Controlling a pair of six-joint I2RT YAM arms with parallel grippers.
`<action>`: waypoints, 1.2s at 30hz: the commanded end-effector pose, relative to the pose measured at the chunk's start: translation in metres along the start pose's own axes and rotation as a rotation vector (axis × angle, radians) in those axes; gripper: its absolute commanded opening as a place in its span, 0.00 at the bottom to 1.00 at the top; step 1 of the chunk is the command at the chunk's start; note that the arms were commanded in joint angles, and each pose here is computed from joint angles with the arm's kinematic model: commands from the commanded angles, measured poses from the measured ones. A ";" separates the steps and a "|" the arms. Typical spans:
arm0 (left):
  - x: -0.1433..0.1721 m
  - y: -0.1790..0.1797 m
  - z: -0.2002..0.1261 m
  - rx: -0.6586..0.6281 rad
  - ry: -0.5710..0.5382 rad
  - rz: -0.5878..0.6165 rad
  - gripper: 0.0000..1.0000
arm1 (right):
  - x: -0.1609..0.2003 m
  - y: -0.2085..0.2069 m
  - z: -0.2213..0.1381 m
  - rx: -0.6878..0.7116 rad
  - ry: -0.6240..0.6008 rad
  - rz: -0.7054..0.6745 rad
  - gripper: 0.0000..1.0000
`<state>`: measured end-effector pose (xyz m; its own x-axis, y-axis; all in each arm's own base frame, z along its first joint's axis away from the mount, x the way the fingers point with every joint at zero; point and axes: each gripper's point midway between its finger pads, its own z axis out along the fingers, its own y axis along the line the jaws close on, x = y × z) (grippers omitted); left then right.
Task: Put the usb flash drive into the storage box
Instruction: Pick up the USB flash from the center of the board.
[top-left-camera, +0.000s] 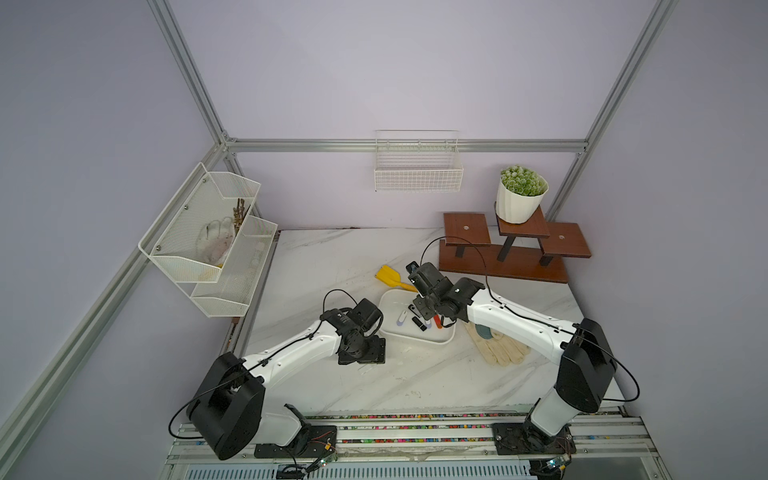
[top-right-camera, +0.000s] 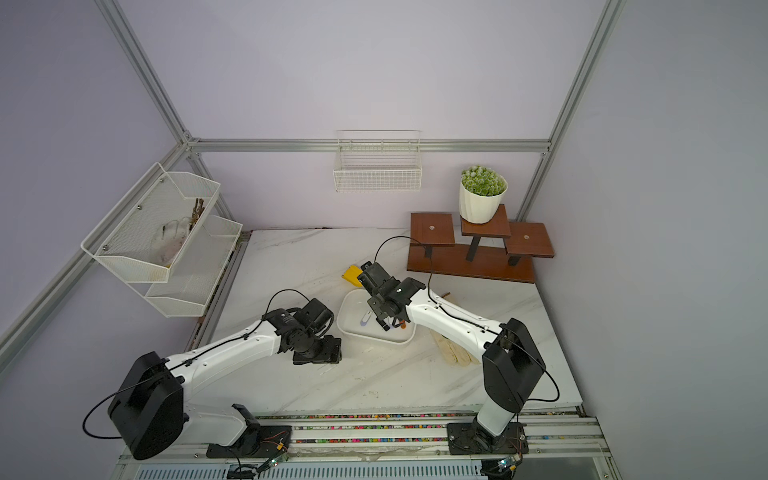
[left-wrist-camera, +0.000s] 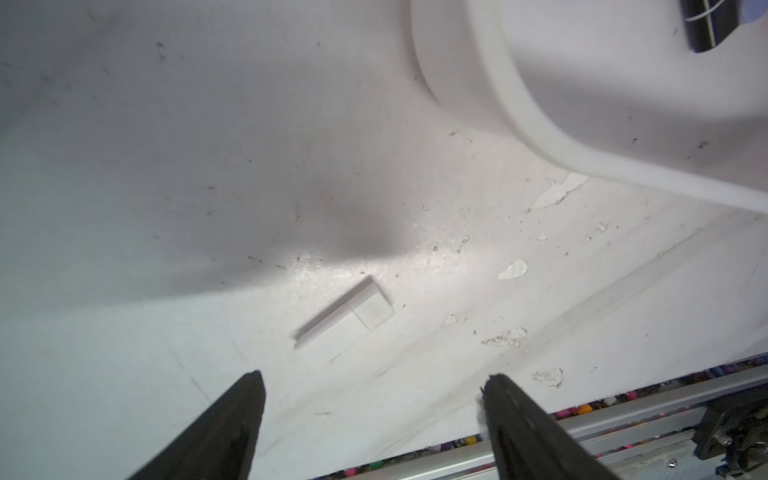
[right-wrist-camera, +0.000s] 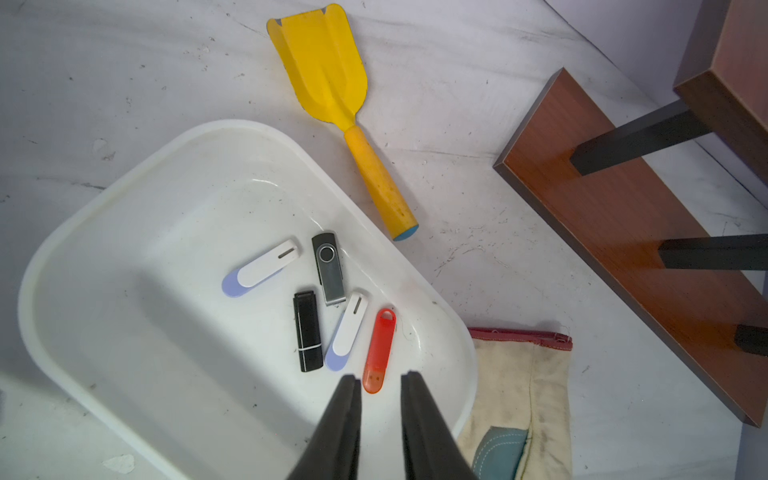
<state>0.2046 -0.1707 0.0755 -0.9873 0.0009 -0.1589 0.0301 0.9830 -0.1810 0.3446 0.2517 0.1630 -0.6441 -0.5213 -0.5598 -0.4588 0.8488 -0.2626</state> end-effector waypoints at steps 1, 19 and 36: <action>0.004 0.017 0.003 -0.092 0.011 0.012 0.90 | -0.005 -0.006 -0.008 0.009 -0.018 0.026 0.24; -0.005 0.002 0.020 0.022 -0.142 0.142 0.86 | -0.004 -0.010 -0.013 0.013 -0.025 0.026 0.24; 0.014 -0.007 0.051 0.032 -0.083 0.225 0.84 | -0.004 -0.012 -0.017 0.014 -0.027 0.033 0.24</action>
<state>0.2031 -0.1774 0.0263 -0.9375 0.2055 -0.2809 0.2475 0.9610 -0.1232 0.3428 0.2494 0.1735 -0.6356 -0.5122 -0.5776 -0.4539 0.8532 -0.2569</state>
